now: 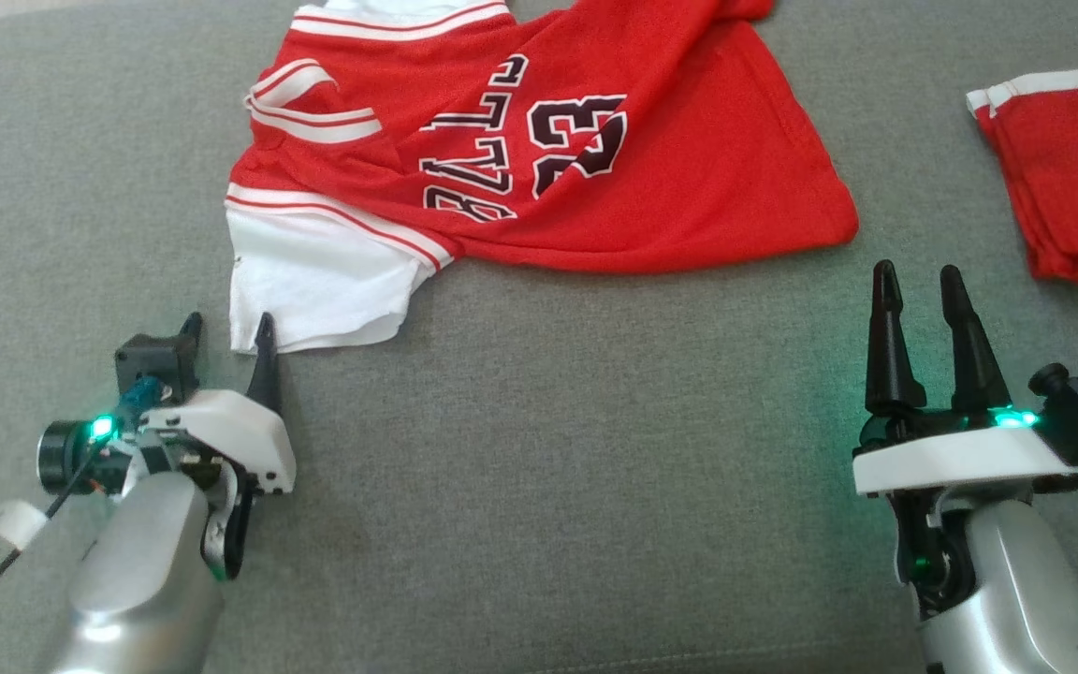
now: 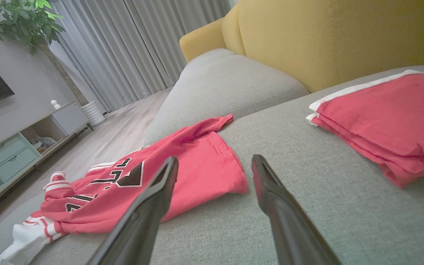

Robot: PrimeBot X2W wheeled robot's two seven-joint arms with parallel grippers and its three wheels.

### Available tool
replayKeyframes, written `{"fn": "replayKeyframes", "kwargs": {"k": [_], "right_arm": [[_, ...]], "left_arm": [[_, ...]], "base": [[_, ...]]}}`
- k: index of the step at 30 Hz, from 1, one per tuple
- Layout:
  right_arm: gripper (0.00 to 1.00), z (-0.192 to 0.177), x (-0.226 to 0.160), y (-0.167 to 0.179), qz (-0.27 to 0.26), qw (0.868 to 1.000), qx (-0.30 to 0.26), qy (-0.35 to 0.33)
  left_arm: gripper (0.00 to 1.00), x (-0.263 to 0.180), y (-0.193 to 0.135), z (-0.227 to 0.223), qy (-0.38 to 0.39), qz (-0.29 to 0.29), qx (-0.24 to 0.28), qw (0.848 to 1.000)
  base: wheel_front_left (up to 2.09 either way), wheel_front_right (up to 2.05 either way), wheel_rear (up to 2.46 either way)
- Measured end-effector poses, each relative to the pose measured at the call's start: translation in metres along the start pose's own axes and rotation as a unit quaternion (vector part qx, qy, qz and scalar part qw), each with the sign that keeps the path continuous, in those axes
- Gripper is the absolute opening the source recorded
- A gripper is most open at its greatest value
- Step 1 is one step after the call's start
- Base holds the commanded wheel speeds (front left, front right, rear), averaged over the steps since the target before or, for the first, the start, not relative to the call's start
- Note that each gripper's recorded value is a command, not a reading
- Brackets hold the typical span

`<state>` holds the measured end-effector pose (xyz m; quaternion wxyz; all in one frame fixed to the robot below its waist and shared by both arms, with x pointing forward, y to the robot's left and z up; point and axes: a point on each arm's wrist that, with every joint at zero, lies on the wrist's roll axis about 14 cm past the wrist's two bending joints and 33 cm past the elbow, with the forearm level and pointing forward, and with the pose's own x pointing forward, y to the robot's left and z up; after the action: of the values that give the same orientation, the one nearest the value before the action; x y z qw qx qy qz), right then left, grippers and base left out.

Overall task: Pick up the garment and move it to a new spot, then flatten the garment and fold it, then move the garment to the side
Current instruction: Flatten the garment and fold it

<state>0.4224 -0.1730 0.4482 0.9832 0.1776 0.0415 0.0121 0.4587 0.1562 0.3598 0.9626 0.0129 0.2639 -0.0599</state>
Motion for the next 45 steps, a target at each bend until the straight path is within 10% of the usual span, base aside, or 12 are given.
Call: {"fn": "replayKeyframes", "kwargs": {"k": [7, 8, 10, 25, 45], "right_arm": [[1.0, -0.002, 0.0, -0.005, -0.007, 1.0, -0.001, 0.001], [1.0, -0.001, 0.001, -0.005, -0.007, 1.0, -0.001, 0.0], [1.0, -0.001, 0.001, -0.005, -0.007, 1.0, -0.001, -0.001], [1.0, 0.008, -0.001, -0.008, -0.014, 1.0, -0.008, -0.009], [1.0, -0.066, 0.053, -0.033, -0.071, 0.981, -0.015, 0.183]], "left_arm": [[0.93, 0.01, -0.002, 0.001, 0.018, -0.006, 0.007, 1.0], [0.41, 0.011, -0.003, -0.001, 0.024, -0.011, 0.008, 1.0], [0.0, 0.011, -0.005, -0.002, 0.027, -0.016, 0.011, 0.999], [0.0, -0.024, -0.023, 0.031, -0.085, -0.033, -0.025, 0.996], [0.0, -0.056, -0.017, 0.073, -0.177, -0.018, -0.041, 0.983]], "base": [[0.0, 0.0, 0.0], [0.0, 0.0, 0.0], [0.0, 0.0, 0.0], [0.0, 0.0, 0.0], [0.0, 0.0, 0.0]]}}
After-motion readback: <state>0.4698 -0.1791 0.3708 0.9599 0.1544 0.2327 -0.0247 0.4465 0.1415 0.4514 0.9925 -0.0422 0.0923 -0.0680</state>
